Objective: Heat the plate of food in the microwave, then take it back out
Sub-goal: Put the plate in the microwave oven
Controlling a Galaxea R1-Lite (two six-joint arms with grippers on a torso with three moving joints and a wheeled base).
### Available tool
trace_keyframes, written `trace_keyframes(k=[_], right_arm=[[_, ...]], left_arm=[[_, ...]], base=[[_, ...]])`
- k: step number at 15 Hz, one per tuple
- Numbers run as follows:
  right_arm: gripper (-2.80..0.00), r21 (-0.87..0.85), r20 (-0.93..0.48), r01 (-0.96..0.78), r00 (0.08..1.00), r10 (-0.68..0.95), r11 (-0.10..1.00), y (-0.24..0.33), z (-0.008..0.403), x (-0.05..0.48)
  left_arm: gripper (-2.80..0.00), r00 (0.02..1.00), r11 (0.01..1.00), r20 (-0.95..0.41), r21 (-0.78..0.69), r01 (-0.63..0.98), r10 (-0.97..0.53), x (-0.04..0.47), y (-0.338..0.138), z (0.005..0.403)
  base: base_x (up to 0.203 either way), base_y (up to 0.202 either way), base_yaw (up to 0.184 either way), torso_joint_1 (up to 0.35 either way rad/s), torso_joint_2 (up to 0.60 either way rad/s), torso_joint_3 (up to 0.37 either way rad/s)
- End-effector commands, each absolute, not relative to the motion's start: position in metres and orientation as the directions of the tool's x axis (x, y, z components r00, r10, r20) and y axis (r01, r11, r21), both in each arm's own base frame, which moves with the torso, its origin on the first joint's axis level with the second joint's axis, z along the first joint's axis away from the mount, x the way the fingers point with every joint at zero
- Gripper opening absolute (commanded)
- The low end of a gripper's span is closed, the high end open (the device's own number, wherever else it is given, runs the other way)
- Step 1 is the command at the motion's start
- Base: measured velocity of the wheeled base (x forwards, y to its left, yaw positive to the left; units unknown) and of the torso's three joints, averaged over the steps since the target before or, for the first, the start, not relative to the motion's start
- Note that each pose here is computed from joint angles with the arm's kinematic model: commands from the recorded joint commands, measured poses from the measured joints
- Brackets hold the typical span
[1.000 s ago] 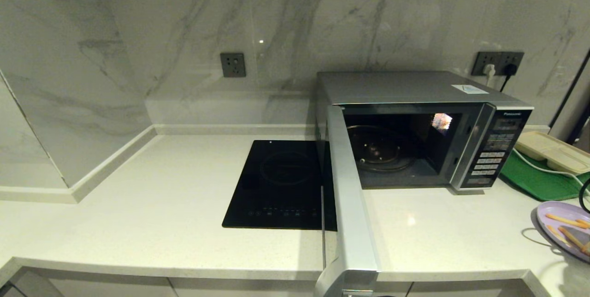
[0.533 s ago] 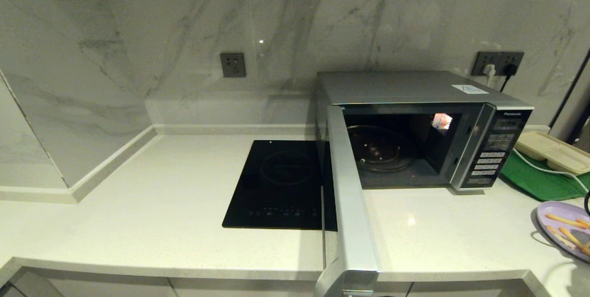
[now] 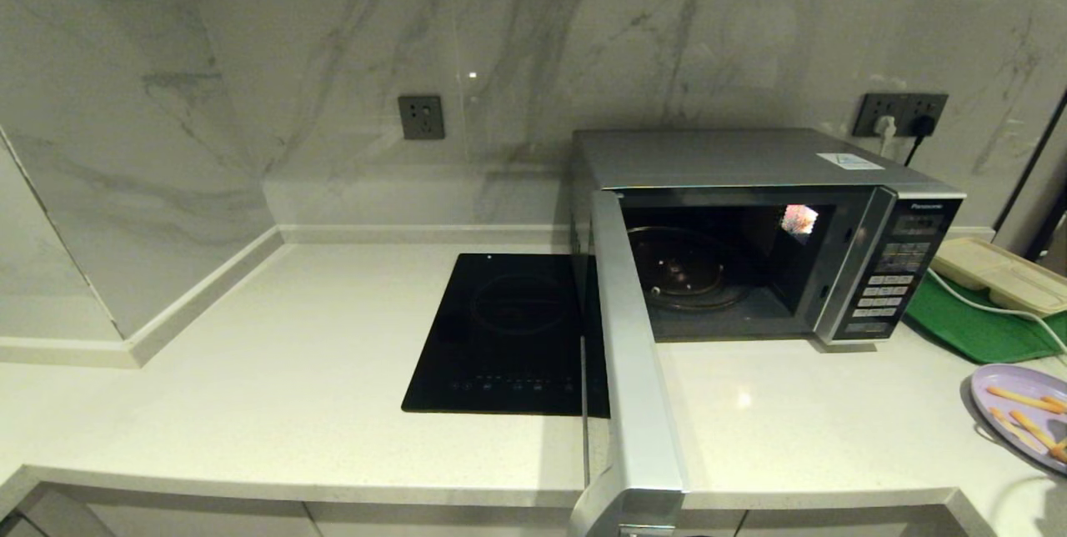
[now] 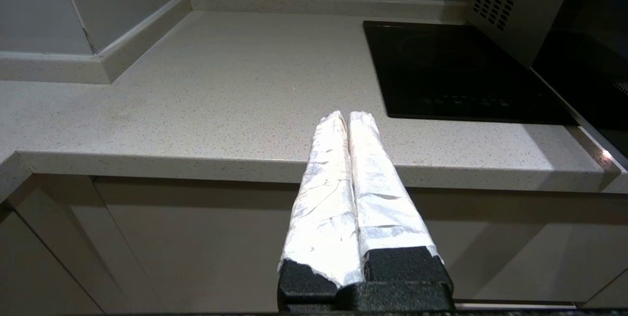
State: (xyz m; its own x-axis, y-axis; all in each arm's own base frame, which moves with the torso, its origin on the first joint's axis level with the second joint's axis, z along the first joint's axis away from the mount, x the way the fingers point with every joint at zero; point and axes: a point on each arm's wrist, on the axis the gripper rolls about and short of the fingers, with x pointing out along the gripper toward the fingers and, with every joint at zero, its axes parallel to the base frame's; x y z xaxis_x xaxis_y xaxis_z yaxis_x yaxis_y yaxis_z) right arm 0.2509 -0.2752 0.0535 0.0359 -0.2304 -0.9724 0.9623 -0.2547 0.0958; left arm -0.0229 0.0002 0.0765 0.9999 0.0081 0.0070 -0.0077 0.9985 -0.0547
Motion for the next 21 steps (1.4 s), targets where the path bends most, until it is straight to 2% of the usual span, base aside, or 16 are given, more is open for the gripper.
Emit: trace_keyframes(k=[1,12,21], right_arm=[[0.0,0.088,-0.974,0.96,0.027,-0.225,-0.266,-0.278,0.045,0.251],[0.0,0.092,-0.974,0.959,0.031,-0.224,-0.268,-0.28,0.043,0.253],[0.0,0.223,-0.959,0.925,0.151,-0.241,-0.308,-0.286,0.071,0.262]], left_arm=[[-2.8,1.0,0.998,0.008,-0.055,-0.007,0.008,-0.023,0.0,0.077],[-2.8,1.0,0.998,0.008,-0.055,-0.009,0.009,-0.023,0.0,0.077],[-2.8,1.0,0.998,0.008,-0.055,-0.009,0.009,-0.023,0.0,0.077]], base=[[0.0,0.0,0.0,0.0,0.0,0.0],[0.0,0.0,0.0,0.0,0.0,0.0],[0.0,0.0,0.0,0.0,0.0,0.0]])
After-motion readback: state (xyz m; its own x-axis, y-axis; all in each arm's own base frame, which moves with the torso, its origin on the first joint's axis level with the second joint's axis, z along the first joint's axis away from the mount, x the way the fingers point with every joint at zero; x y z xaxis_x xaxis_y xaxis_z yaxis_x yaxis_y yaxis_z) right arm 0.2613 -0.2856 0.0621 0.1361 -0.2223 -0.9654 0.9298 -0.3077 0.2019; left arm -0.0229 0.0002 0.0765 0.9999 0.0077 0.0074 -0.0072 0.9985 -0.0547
